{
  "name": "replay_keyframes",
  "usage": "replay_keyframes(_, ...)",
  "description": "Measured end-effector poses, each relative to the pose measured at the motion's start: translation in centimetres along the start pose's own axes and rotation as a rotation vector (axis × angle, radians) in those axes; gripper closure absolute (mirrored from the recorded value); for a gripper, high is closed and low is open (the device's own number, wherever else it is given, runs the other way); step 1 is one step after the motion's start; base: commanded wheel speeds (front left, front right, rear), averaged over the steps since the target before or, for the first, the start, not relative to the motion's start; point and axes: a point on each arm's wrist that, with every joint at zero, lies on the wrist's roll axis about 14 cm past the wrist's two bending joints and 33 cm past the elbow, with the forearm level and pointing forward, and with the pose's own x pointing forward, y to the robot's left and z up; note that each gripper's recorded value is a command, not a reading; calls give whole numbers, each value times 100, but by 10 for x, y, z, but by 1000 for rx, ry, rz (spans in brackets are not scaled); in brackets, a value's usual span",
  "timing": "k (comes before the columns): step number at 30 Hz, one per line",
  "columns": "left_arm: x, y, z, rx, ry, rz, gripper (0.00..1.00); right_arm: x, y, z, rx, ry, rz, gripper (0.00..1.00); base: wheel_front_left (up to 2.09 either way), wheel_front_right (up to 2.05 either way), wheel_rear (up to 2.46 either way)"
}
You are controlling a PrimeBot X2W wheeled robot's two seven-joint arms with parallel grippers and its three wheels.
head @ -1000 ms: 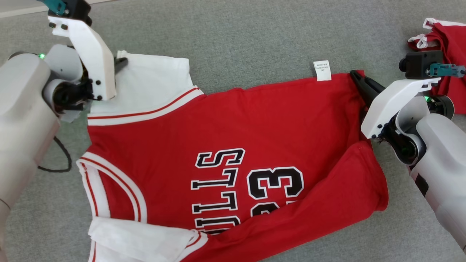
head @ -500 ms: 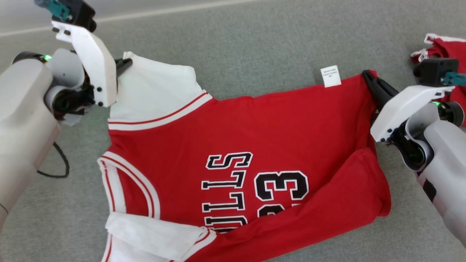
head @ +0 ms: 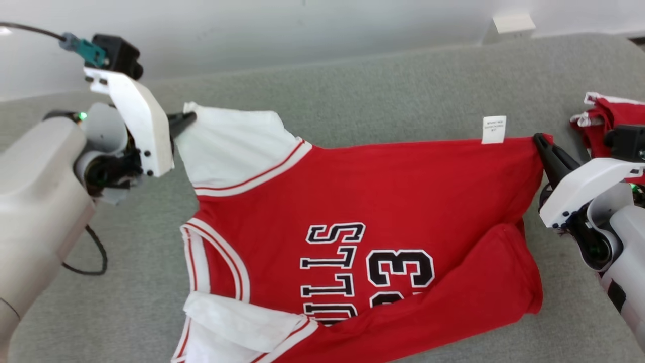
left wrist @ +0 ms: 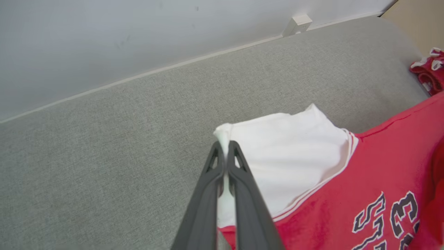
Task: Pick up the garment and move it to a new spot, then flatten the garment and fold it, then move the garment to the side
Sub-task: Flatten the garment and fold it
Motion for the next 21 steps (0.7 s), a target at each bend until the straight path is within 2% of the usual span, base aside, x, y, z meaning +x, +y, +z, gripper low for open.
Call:
replay_keyframes(6, -27, -8, -5, 2, 25, -12, 100, -12, 3, 2, -15, -4, 11, 100, 0, 0, 0)
replay_keyframes(21, -92, -39, -61, 44, 213, -85, 100, -49, 20, -10, -116, 20, 97, 100, 0, 0, 0)
